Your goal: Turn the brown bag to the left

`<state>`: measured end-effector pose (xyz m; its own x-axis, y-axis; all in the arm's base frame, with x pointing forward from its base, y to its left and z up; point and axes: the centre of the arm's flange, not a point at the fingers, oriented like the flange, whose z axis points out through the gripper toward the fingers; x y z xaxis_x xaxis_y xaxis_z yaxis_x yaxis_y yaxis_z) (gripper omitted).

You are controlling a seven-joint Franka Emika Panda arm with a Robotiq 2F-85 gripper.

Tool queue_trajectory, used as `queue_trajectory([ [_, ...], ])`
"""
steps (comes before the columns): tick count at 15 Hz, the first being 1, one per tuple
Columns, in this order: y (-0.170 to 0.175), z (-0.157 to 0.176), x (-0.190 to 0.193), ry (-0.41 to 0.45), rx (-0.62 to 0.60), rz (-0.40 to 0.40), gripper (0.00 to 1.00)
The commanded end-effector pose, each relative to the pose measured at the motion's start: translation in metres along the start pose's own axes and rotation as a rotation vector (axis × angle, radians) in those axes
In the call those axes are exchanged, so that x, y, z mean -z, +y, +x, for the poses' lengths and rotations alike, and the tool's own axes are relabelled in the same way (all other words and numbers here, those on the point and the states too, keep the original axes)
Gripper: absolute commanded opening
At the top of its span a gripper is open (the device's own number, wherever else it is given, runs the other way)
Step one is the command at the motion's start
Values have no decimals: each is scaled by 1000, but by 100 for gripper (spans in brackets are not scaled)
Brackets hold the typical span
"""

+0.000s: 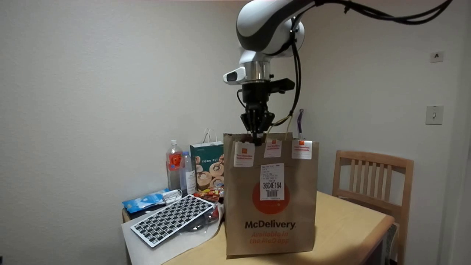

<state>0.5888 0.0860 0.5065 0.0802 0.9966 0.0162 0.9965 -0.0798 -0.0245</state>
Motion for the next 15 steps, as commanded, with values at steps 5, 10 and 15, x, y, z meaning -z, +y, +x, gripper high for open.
queue_trajectory([
  [5, 9, 8, -9, 3, -23, -32, 58],
  [10, 16, 14, -25, -16, -57, -30, 89],
  [15, 24, 18, -44, -21, -72, -1, 65],
])
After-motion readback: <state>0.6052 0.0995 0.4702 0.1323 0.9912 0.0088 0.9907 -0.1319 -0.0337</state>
